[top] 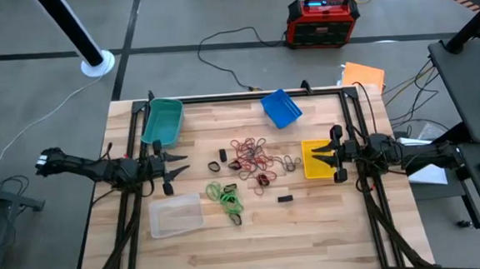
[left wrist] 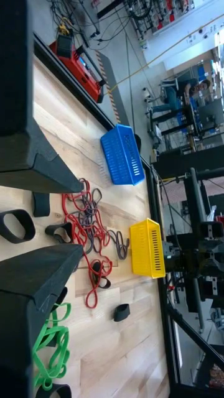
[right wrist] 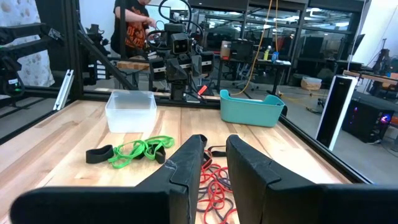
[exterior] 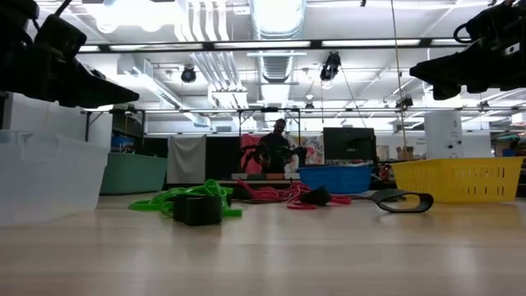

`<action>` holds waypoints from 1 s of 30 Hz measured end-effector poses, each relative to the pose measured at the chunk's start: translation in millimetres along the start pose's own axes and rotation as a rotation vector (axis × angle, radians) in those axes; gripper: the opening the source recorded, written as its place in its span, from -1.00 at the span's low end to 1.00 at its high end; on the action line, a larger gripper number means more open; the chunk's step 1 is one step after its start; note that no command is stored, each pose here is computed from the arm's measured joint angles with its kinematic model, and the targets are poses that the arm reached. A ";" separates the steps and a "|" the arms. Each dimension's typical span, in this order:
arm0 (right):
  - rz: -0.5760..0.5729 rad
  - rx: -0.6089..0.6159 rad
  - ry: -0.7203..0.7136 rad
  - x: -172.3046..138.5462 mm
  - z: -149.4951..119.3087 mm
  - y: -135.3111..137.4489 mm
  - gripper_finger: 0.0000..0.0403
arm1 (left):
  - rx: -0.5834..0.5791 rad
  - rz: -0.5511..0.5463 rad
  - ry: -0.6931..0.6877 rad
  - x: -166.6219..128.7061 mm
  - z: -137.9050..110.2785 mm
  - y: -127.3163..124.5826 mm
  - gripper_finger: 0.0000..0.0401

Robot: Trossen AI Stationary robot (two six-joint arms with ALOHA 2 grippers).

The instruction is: Sort rubber bands into baskets

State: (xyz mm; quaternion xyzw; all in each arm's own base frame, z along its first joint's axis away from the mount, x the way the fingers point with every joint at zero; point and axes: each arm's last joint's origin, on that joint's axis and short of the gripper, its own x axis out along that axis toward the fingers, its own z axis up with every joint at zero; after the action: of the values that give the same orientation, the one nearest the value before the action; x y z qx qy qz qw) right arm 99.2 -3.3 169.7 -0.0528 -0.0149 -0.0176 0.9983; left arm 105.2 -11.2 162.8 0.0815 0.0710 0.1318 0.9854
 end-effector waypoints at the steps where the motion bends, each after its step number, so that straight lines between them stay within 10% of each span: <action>1: 0.000 0.000 0.000 0.0 -0.1 0.0 -0.66 | 0.000 0.000 0.000 0.0 0.0 0.0 -0.37; 7: 0.000 0.015 0.000 0.0 0.0 0.0 -0.66 | 0.007 0.001 -0.002 0.0 0.2 0.1 -0.37; 12: -0.002 0.452 -0.036 0.1 3.4 -0.4 -0.66 | -0.123 0.017 -0.172 -1.5 18.1 2.9 -0.37; 20: 0.009 0.485 -0.039 0.9 12.1 -1.0 -0.66 | -0.493 0.017 -0.553 -15.5 53.4 15.1 -0.37; 30: -0.126 0.475 0.172 20.6 61.8 -9.4 -0.66 | -0.481 -0.051 -0.577 -15.9 63.2 14.3 -0.37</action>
State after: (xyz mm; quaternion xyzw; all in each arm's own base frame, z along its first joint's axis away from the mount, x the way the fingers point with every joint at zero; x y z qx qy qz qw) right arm 117.8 -6.8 232.7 0.1859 0.0630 -0.0801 0.9773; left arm 96.7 -10.8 228.9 -0.1204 -0.2406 0.0917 0.9587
